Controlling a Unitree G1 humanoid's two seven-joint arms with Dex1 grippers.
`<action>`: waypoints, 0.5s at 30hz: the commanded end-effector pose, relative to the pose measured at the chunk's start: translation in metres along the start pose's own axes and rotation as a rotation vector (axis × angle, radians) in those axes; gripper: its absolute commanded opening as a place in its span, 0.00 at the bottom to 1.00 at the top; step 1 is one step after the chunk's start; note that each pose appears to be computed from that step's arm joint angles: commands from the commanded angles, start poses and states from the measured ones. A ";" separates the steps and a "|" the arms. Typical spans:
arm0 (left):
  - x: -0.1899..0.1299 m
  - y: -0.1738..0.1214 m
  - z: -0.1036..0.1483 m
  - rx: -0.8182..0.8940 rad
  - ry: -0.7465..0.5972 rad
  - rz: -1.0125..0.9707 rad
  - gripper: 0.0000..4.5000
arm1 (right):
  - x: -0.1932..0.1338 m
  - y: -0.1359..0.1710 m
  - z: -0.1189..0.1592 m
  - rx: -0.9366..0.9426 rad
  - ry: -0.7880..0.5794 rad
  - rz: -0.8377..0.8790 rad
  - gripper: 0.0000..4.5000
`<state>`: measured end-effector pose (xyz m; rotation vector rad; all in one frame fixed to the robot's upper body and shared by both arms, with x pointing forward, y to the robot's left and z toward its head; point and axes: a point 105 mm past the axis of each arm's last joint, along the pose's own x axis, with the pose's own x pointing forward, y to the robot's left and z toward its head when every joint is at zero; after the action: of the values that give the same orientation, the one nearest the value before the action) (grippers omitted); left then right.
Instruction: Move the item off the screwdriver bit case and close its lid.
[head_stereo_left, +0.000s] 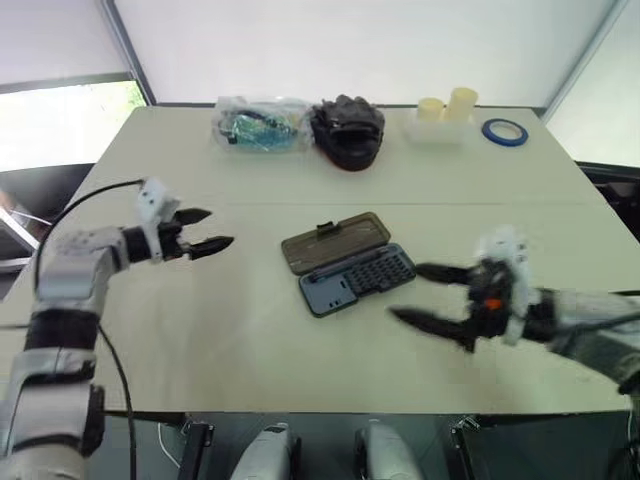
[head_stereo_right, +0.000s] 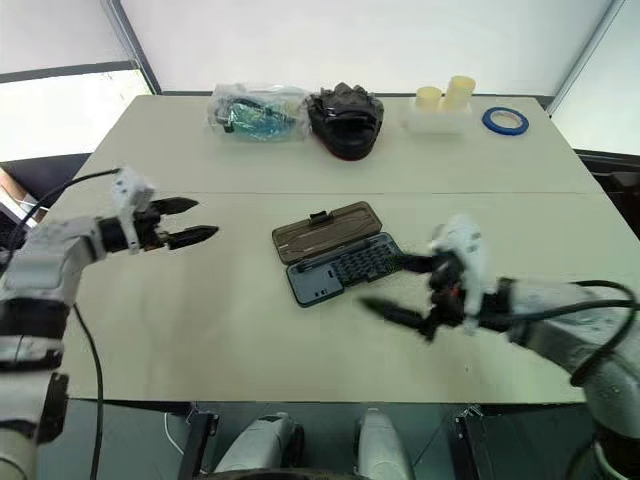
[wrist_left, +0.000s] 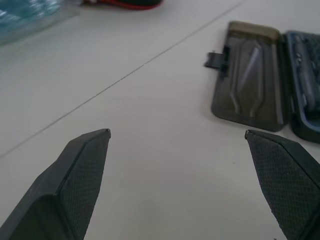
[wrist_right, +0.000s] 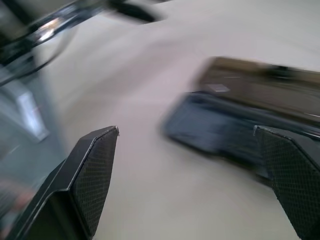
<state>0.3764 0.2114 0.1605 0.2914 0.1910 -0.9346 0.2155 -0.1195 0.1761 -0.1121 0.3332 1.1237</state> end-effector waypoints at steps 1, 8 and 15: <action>0.020 0.004 0.008 0.093 0.040 -0.085 1.00 | 0.002 -0.010 -0.005 -0.007 0.021 -0.063 0.99; 0.093 -0.002 0.037 0.118 0.045 -0.095 1.00 | 0.005 -0.020 -0.017 -0.028 0.028 -0.180 0.99; 0.132 -0.022 0.023 0.100 0.128 -0.074 1.00 | 0.001 -0.011 -0.026 0.006 -0.004 -0.281 0.99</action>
<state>0.4323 0.0884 0.1370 0.3900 0.2731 -1.0274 0.2220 -0.1315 0.1371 -0.1180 0.3783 0.8604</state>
